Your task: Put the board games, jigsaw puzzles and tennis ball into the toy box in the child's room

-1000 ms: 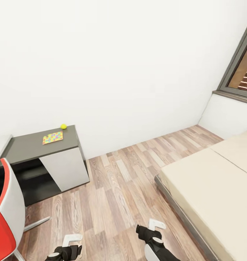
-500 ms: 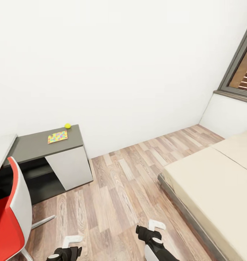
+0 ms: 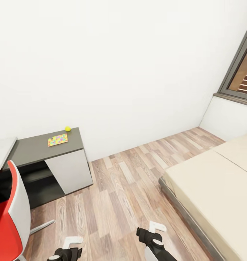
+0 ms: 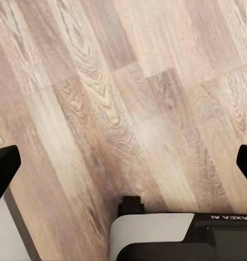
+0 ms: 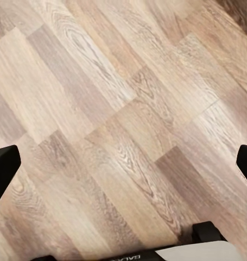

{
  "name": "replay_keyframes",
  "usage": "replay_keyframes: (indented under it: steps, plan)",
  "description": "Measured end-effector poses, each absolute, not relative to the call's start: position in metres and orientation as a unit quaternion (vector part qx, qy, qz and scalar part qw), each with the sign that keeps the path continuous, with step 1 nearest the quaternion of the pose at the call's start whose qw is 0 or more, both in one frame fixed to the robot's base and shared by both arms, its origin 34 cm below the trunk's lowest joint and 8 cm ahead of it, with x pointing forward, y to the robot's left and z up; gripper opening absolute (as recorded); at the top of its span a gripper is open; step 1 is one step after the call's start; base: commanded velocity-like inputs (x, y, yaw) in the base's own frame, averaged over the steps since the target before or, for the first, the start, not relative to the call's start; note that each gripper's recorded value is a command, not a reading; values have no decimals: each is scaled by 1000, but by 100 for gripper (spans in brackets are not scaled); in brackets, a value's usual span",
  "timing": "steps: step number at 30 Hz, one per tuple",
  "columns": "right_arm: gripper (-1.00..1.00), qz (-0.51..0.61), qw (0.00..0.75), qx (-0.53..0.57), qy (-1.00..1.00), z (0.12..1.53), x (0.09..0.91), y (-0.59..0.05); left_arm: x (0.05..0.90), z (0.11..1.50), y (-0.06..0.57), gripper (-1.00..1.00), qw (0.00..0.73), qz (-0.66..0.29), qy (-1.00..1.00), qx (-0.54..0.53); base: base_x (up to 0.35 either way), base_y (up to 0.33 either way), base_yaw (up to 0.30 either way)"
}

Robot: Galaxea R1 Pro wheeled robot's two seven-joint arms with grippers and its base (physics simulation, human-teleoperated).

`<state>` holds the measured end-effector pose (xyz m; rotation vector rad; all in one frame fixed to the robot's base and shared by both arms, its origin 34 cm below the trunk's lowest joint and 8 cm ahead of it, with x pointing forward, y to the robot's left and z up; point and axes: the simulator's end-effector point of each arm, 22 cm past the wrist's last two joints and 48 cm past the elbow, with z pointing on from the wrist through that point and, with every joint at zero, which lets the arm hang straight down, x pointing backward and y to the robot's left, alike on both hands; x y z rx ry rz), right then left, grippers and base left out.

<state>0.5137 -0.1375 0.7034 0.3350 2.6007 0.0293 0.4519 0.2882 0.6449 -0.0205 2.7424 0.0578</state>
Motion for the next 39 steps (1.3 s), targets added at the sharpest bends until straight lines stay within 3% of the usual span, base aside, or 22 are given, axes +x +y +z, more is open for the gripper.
replay_keyframes:
  steps: [8, 22, 39]
  plan:
    - [100, 11, 262, 123, 957, 708, 517, -138, 451, 647, 284, 100, 203, 21, 979, 13, 26, -51, 0]
    - [100, 5, 284, 129, 950, 715, 523, -144, 452, 652, 278, 100, 213, 16, 977, 17, -191, 25, 47]
    - [100, 5, 294, 131, 947, 723, 527, -146, 460, 660, 276, 100, 224, 20, 973, 43, -52, -8, 78]
